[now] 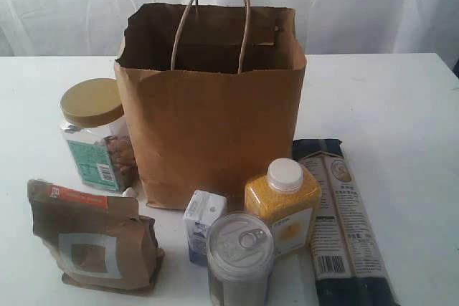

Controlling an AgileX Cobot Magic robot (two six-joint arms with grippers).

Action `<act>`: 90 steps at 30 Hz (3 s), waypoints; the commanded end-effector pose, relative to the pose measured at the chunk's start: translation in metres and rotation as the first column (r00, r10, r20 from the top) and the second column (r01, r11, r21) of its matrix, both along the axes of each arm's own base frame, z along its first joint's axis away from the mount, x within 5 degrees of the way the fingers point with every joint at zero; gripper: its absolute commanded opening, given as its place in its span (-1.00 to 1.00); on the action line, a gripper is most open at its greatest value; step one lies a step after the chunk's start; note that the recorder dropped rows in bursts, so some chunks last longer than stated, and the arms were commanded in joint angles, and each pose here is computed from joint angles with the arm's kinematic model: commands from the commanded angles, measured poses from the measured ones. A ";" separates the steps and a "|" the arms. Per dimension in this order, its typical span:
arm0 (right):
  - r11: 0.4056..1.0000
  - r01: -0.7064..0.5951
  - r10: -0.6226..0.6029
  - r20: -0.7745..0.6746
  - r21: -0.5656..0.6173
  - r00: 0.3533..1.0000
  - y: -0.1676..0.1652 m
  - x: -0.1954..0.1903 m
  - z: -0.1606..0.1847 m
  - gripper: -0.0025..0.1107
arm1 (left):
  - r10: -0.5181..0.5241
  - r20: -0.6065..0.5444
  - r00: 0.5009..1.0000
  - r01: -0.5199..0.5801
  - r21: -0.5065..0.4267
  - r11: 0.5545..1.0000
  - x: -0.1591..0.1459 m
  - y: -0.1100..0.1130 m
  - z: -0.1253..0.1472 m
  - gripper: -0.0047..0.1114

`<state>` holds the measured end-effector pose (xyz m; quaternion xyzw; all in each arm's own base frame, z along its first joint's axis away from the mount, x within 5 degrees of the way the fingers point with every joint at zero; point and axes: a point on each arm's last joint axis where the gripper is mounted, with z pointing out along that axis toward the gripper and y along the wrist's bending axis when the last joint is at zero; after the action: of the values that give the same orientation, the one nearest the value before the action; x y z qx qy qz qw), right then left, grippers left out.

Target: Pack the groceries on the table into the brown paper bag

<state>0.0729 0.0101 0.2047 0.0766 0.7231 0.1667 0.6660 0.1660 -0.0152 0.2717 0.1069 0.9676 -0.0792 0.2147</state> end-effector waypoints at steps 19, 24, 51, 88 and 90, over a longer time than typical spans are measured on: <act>1.000 0.003 -0.003 0.015 -0.012 1.000 0.000 0.000 0.002 -0.96 | -0.028 -0.119 0.992 -0.014 -0.339 0.941 0.057 0.013 -0.072 -0.88; 1.000 0.003 -0.003 0.015 -0.012 1.000 0.000 0.000 0.002 -0.96 | 0.016 -0.150 0.989 -0.068 -0.350 0.934 0.066 0.015 -0.087 -0.37; 1.000 0.003 -0.003 0.015 -0.012 1.000 0.000 0.000 0.002 -0.96 | -0.086 -0.137 0.987 0.048 -0.264 0.963 0.085 -0.018 -0.123 -0.10; 1.000 0.003 -0.003 0.015 -0.012 1.000 0.000 0.000 0.002 -0.96 | -0.119 -0.140 0.983 0.092 -0.185 0.978 0.087 -0.024 -0.136 -0.70; 1.000 0.003 -0.003 0.015 -0.012 1.000 0.000 0.000 0.002 -0.96 | -0.133 -0.122 0.984 0.109 -0.184 0.977 0.085 -0.024 -0.130 -0.92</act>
<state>0.0729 0.0101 0.2047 0.0766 0.7231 0.1667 0.6660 0.2560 -0.0364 0.1369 0.1258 0.9635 -0.1787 0.1544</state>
